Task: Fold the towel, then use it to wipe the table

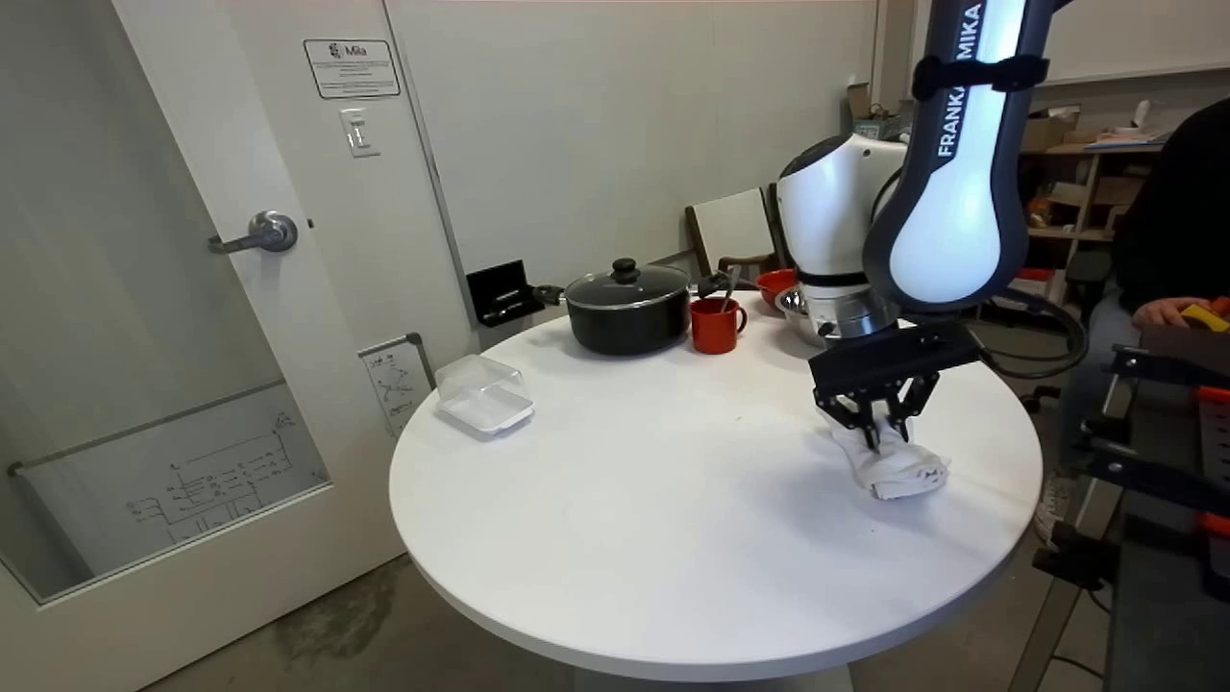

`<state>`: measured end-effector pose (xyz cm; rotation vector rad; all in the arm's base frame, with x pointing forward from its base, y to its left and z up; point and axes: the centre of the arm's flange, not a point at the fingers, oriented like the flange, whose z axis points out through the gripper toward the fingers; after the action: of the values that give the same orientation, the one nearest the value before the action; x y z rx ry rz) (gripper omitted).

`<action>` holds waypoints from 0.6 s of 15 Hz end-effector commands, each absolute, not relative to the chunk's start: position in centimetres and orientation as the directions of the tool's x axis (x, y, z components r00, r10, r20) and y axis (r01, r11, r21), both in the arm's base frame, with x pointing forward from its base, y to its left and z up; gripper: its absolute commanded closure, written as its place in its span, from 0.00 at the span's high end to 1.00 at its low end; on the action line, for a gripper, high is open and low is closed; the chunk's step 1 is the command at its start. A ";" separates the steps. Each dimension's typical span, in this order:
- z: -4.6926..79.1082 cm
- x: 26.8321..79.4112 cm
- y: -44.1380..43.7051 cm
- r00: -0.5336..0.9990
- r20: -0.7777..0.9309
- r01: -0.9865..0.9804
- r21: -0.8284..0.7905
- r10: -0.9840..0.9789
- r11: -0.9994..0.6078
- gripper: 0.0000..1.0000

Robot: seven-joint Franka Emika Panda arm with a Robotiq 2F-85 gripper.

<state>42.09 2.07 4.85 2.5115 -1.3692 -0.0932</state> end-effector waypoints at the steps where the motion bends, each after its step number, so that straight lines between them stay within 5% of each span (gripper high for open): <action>1: 4.0 41.3 2.1 0.517 0.081 -0.849 0.179 -0.852 -0.498 0.05; 9: 4.5 44.7 7.1 0.564 0.160 -0.824 0.047 -0.810 -0.565 0.05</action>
<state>43.07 4.81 5.55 2.6231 -1.4584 0.1050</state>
